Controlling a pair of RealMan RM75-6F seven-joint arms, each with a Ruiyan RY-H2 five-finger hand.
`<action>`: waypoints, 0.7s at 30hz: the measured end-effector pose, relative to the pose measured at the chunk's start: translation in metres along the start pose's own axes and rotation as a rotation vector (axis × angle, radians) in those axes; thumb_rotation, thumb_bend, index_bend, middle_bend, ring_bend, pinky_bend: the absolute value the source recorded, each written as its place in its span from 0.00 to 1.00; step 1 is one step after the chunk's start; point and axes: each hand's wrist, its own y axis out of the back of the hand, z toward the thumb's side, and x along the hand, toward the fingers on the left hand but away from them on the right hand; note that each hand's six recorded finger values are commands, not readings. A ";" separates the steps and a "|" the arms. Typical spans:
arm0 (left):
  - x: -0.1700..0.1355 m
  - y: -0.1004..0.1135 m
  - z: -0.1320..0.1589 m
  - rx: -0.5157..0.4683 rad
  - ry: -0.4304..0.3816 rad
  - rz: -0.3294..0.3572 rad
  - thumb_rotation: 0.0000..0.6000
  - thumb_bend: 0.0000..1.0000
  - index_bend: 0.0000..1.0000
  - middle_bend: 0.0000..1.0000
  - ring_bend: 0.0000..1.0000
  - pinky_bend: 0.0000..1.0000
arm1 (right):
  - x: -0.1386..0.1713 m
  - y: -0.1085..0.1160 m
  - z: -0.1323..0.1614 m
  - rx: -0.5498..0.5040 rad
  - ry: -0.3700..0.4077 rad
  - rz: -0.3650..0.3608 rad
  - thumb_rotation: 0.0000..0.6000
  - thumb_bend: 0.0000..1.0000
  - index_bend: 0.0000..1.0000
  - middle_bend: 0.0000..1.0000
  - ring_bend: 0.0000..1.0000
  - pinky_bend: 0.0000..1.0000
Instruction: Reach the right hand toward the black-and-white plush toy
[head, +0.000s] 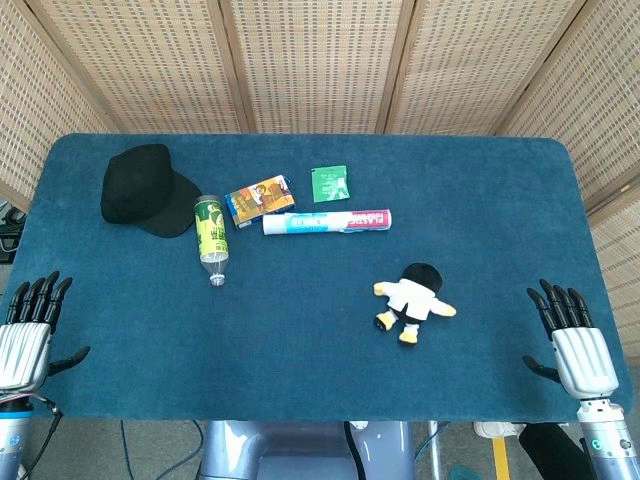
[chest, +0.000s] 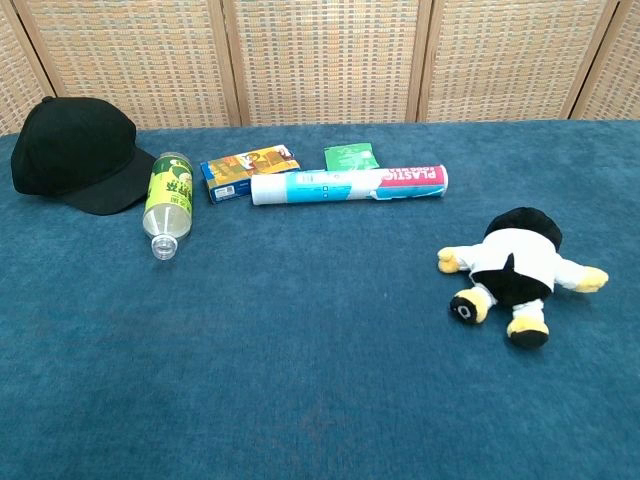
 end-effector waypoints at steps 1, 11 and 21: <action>0.000 0.000 0.000 0.000 0.000 -0.001 1.00 0.11 0.00 0.00 0.00 0.00 | 0.000 -0.001 0.000 0.001 -0.002 0.002 1.00 0.17 0.00 0.00 0.00 0.01; 0.000 -0.001 0.000 -0.002 -0.001 -0.003 1.00 0.11 0.00 0.00 0.00 0.00 | -0.001 0.000 -0.001 -0.006 -0.004 -0.001 1.00 0.16 0.00 0.00 0.00 0.01; 0.000 -0.002 0.000 -0.003 -0.003 -0.009 1.00 0.11 0.00 0.00 0.00 0.00 | 0.000 0.002 0.001 -0.021 0.000 -0.006 1.00 0.16 0.01 0.00 0.00 0.01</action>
